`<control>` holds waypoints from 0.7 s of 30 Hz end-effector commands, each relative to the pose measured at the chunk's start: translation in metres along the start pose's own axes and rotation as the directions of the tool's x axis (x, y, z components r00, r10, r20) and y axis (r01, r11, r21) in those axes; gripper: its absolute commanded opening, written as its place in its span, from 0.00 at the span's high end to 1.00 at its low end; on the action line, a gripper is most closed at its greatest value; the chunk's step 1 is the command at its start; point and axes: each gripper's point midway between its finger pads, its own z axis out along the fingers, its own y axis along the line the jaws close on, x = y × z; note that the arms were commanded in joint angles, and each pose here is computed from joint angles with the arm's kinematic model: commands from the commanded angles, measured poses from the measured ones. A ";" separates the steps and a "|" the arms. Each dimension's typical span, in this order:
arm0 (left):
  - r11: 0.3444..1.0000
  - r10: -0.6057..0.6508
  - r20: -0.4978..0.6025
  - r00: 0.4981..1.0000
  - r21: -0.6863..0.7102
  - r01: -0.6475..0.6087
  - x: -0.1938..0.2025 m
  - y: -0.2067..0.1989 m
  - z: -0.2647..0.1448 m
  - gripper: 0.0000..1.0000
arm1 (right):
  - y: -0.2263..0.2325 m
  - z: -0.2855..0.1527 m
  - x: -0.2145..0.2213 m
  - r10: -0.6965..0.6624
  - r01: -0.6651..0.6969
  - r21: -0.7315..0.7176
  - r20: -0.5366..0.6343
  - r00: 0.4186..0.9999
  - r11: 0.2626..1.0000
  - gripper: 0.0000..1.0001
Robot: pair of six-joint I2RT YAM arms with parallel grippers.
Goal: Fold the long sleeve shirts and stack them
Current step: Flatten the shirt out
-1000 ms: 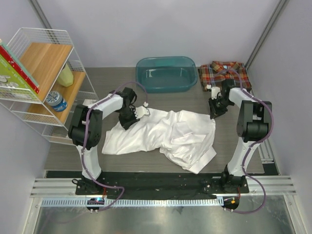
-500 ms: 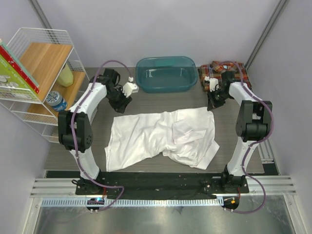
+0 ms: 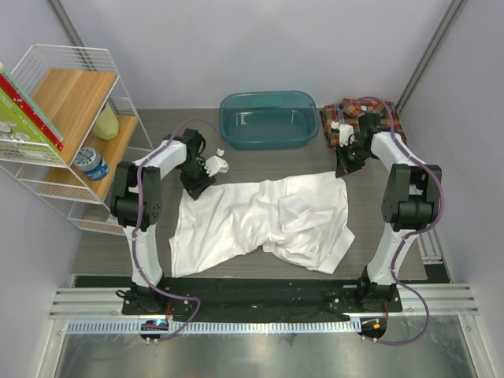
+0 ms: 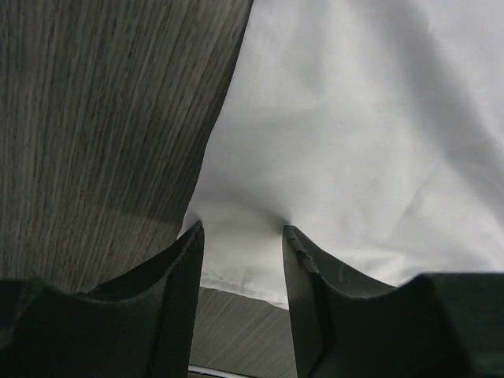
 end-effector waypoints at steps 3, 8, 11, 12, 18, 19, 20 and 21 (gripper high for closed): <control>0.992 0.081 -0.073 0.994 -0.092 -0.088 0.019 0.017 0.006 0.56 | 0.004 -0.026 -0.027 -0.057 0.054 0.031 0.086 0.995 0.998 0.99; 0.995 0.065 -0.002 0.998 -0.074 -0.064 0.005 0.009 -0.012 0.56 | 0.003 -0.026 -0.025 -0.059 0.057 0.036 0.079 0.995 0.998 0.99; 0.995 0.063 0.052 0.997 -0.083 -0.059 -0.005 0.010 -0.026 0.55 | 0.003 -0.027 -0.025 -0.060 0.057 0.037 0.080 0.995 0.998 0.99; 0.994 0.060 0.065 0.996 -0.093 -0.054 -0.008 0.013 -0.032 0.55 | 0.003 -0.026 -0.025 -0.061 0.058 0.038 0.078 0.995 0.998 0.99; 0.996 0.039 0.012 0.999 -0.075 -0.038 0.001 0.022 -0.020 0.55 | 0.002 -0.024 -0.024 -0.053 0.050 0.037 0.074 0.996 0.998 0.99; 0.997 0.037 0.010 0.999 -0.075 -0.036 0.002 0.023 -0.017 0.55 | 0.002 -0.025 -0.025 -0.054 0.051 0.040 0.076 0.996 0.998 0.99; 0.995 0.034 -0.003 0.999 -0.089 -0.034 0.005 0.027 -0.015 0.55 | 0.001 -0.025 -0.025 -0.054 0.051 0.041 0.075 0.996 0.998 0.99; 0.995 0.035 -0.015 0.999 -0.093 -0.036 0.008 0.030 -0.012 0.55 | 0.002 -0.024 -0.025 -0.055 0.052 0.040 0.073 0.996 0.998 0.99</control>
